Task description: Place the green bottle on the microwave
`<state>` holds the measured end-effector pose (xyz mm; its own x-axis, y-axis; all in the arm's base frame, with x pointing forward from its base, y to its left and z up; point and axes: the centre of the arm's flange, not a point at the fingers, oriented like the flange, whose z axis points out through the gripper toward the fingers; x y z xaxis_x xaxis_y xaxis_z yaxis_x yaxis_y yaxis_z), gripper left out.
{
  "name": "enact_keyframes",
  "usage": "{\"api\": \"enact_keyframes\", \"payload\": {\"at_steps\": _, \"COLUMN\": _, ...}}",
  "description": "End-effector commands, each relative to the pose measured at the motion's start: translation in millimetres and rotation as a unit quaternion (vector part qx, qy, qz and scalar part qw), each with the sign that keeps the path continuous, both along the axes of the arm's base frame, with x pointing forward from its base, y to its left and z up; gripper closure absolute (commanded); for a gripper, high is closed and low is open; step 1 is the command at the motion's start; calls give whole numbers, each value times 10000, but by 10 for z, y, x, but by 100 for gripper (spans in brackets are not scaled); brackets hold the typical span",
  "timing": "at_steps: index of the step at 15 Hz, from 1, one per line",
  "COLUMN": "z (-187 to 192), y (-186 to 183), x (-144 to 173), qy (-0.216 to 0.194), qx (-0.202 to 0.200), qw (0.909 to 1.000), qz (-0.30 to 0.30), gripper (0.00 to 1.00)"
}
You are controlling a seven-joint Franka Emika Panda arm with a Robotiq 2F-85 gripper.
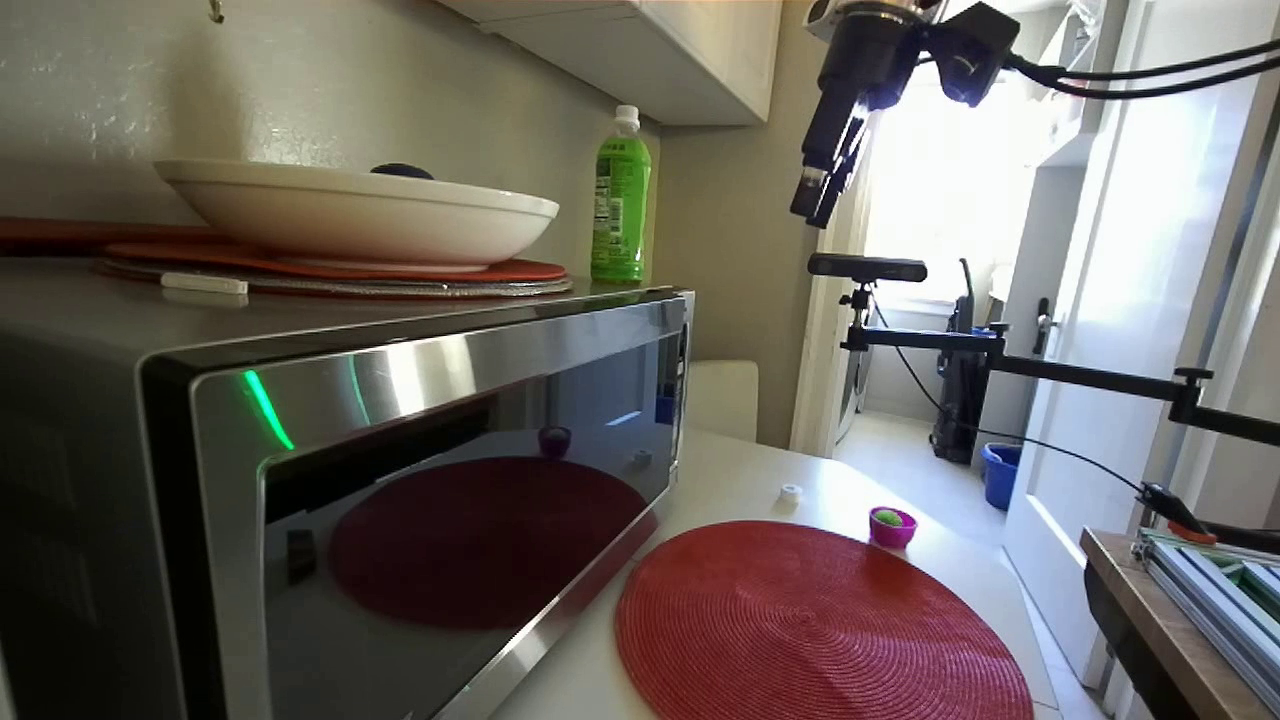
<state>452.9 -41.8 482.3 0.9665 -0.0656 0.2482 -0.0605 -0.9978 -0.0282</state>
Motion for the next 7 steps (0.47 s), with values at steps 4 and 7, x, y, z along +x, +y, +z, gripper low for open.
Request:
{"api": "enact_keyframes", "payload": {"at_steps": 4, "z": 21, "y": 1, "x": -4, "qy": -40, "qx": 5, "qw": 10000, "qz": -3, "gripper": 0}}
{"api": "enact_keyframes", "payload": {"at_steps": 7, "z": 26, "y": 1, "x": -7, "qy": -45, "qx": 5, "qw": 10000, "qz": -3, "gripper": 0}}
